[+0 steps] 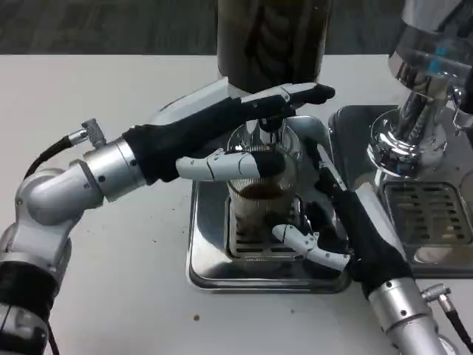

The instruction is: Grasp the cup under the faucet to collect the drink, then remove the cup.

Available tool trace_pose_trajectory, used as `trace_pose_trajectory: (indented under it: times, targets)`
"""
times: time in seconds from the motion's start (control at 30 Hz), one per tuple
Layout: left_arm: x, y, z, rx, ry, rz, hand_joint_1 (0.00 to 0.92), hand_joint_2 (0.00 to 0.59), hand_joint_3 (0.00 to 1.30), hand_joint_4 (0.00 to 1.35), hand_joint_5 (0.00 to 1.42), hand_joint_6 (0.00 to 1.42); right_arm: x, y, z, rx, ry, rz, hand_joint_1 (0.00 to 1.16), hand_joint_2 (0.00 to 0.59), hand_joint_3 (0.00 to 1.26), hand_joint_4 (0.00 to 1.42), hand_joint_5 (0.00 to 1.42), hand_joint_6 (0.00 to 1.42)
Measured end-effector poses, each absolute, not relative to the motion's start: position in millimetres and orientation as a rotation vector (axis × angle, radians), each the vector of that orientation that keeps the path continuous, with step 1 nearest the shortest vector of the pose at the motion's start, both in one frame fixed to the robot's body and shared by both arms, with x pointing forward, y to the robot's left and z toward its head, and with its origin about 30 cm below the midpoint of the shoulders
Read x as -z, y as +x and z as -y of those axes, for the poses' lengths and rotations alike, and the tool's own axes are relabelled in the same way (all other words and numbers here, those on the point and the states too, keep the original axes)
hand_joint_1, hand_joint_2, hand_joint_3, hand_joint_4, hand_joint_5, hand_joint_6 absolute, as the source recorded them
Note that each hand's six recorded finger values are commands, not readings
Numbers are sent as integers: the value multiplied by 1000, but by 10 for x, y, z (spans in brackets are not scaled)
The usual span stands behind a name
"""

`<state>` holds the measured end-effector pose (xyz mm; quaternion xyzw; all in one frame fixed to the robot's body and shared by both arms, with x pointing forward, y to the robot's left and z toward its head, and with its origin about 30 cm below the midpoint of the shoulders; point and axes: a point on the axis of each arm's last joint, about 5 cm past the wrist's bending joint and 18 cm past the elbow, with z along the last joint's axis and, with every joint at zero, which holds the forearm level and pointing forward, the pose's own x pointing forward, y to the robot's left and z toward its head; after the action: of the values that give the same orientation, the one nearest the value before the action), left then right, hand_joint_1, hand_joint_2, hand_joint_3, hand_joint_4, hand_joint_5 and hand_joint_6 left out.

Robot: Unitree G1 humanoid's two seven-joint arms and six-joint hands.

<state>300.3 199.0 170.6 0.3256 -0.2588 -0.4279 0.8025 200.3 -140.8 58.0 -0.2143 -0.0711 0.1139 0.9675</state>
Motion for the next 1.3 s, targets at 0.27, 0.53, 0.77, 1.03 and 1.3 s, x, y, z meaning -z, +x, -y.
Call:
trace_pose_trajectory:
  times: [0.27,0.53,0.77,1.03,1.3]
  targets:
    - [-1695,2993,-1999,912,694,553,0,110,118,26,19,0,-558,2039,1392,-237,-429,139,625,236,0,0,0,80]
    - [-1678,2973,-2009,902,689,554,0,110,118,26,19,0,-541,2089,1380,-243,-427,140,619,235,0,0,0,80]
    - [-1683,2965,-2021,898,692,555,0,109,124,34,19,0,-551,2148,1362,-246,-426,153,613,240,0,0,1,80]
    - [-1682,2960,-2041,889,686,549,0,110,127,38,25,0,-537,2181,1325,-257,-418,155,606,245,0,0,3,84]
    - [-1666,2959,-2072,869,641,534,0,117,144,56,42,6,-532,2194,1319,-263,-416,158,603,246,0,0,3,91]
